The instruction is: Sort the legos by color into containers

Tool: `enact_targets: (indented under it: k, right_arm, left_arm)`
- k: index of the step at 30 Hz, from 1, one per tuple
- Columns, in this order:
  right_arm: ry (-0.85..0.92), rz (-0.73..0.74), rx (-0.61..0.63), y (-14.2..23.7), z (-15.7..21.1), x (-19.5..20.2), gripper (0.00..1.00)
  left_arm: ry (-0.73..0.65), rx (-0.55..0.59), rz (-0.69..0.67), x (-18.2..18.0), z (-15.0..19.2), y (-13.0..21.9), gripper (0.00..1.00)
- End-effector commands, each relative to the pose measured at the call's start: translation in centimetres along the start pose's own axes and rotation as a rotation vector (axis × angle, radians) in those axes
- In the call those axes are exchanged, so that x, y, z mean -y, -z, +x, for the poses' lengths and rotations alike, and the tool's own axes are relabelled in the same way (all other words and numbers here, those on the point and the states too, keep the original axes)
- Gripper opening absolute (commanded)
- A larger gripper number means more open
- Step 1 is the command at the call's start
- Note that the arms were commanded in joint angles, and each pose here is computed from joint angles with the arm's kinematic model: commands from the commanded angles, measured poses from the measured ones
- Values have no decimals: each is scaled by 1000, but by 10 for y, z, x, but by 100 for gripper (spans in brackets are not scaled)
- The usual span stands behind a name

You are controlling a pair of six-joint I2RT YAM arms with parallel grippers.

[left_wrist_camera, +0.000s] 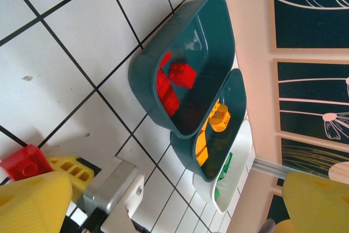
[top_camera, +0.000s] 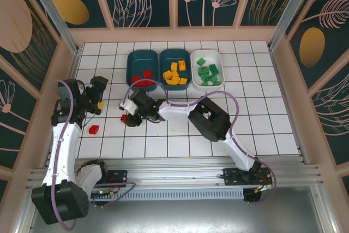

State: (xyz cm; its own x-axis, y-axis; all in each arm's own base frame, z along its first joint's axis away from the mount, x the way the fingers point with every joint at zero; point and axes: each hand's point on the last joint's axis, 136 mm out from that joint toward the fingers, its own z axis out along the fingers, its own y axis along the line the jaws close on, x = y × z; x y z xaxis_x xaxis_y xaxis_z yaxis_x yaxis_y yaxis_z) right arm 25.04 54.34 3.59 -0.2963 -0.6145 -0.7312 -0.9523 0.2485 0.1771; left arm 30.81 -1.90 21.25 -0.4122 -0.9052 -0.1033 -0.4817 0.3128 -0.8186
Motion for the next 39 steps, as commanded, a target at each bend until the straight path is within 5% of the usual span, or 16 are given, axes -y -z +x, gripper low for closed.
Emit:
enact_targets:
  k: [1,11,20,28,39]
  right_arm:
    - [-17,60,108,27,-32,-1,16]
    - [-99,212,228,103,-62,29,16]
    - [-391,528,225,194,-17,170,16]
    - [-476,568,183,205,9,207,16]
    - [-468,391,255,157,-46,187,16]
  left_arm:
    - [-18,29,1,-1,-4,4,98]
    - [-64,129,-55,-24,-13,9,98]
    - [-50,107,-66,-55,-2,-3,99]
    - [-45,48,-41,-68,10,-17,98]
    - [-62,-18,-60,-80,21,-26,98]
